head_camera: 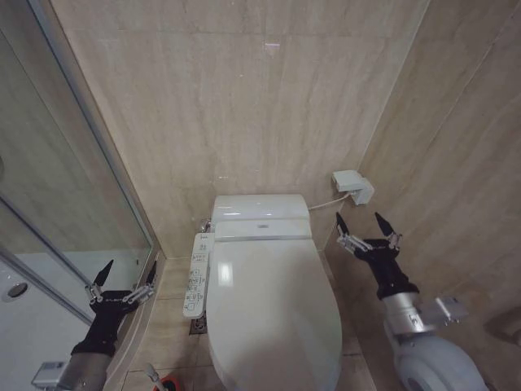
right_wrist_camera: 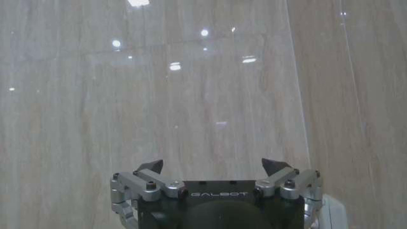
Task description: Open the toilet lid, clean the toilet bowl with a toilet brush, close the toilet lid, and flush.
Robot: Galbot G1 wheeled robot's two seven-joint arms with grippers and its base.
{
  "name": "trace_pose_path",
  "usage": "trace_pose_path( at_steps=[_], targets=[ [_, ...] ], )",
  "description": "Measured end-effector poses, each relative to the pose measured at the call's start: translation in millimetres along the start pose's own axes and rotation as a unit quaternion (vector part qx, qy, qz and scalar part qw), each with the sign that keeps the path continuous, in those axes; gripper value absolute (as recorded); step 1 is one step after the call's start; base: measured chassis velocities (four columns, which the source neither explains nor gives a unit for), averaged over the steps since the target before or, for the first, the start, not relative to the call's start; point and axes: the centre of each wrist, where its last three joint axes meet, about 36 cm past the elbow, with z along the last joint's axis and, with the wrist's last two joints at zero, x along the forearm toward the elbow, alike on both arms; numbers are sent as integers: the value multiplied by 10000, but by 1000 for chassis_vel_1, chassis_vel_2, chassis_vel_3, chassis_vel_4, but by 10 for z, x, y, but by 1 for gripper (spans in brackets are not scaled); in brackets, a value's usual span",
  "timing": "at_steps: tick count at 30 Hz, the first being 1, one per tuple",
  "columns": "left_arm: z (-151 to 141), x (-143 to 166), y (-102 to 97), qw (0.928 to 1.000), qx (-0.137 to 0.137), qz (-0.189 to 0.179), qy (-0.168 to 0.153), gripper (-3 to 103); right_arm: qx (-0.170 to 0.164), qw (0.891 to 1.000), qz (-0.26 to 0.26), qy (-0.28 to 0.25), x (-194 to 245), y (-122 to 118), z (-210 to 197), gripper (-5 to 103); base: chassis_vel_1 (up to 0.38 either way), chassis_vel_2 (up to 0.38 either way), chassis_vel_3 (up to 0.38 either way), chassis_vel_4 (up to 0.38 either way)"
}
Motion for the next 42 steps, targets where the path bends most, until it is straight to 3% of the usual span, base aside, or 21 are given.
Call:
trace_pose_path(
  at_steps=[5, 12, 16, 20, 23, 27, 35, 39, 42],
  targets=[
    [75, -271, 205, 9993, 208, 321, 1, 100, 135, 9998, -119, 90, 187, 84, 130, 100, 0, 0, 0, 0],
    [162, -582, 432, 9985, 221, 502, -67, 100, 168, 9998, -109, 58, 224, 24, 275, 100, 0, 0, 0, 0],
    [210, -682, 486, 9981, 247, 555, -57, 100, 195, 9994, -291, 27, 175, -117, 318, 100, 0, 0, 0, 0],
    [254, -685, 454, 9976, 310, 611, -26, 100, 174, 9985, -511, 35, 73, -387, 327, 100, 0, 0, 0, 0],
    [291, -664, 413, 9971, 369, 663, -9, 100, 308, 9963, -783, 160, 24, -726, 254, 100, 0, 0, 0, 0],
    [312, -669, 409, 9967, 366, 720, -2, 100, 252, 9942, -981, 354, 60, -917, 112, 100, 0, 0, 0, 0],
    [306, -700, 394, 9963, 354, 780, -21, 100, 34, 9930, -1066, 510, 194, -850, -5, 100, 0, 0, 0, 0],
    [322, -686, 377, 9962, 367, 790, 5, 100, 39, 9959, -803, 423, 271, -723, -90, 100, 0, 0, 0, 0],
    [336, -684, 361, 9961, 383, 797, 18, 100, -69, 9988, -332, 362, 393, -526, -153, 100, 0, 0, 0, 0]
  ],
)
